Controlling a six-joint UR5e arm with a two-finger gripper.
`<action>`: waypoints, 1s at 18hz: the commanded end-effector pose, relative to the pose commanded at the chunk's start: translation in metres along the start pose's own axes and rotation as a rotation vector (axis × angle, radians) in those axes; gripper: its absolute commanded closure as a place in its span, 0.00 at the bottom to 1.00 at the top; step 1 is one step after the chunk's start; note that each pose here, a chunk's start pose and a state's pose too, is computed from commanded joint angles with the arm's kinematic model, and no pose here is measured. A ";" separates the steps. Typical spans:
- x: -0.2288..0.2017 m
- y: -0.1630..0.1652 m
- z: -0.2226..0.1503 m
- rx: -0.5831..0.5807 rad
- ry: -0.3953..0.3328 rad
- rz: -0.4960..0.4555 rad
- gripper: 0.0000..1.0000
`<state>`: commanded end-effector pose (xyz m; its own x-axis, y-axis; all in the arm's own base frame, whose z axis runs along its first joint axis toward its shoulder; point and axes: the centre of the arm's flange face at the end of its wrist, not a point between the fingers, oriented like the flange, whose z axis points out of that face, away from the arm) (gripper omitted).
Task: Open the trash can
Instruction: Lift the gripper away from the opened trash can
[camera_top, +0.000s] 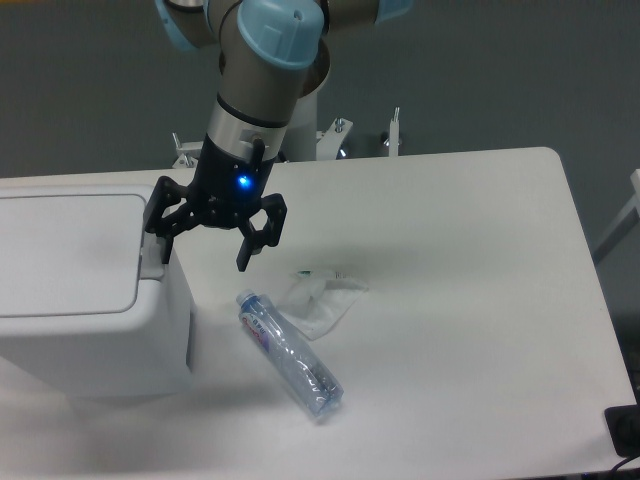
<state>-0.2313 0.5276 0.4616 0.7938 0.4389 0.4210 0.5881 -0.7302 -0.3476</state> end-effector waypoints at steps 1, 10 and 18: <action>0.001 0.000 -0.001 0.003 0.000 0.003 0.00; -0.009 -0.064 -0.128 0.290 -0.130 0.035 0.00; -0.108 -0.061 -0.192 0.281 -0.405 0.124 0.00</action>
<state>-0.3825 0.4241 0.5981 0.8238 0.5664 0.0233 0.4606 -0.6449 -0.6099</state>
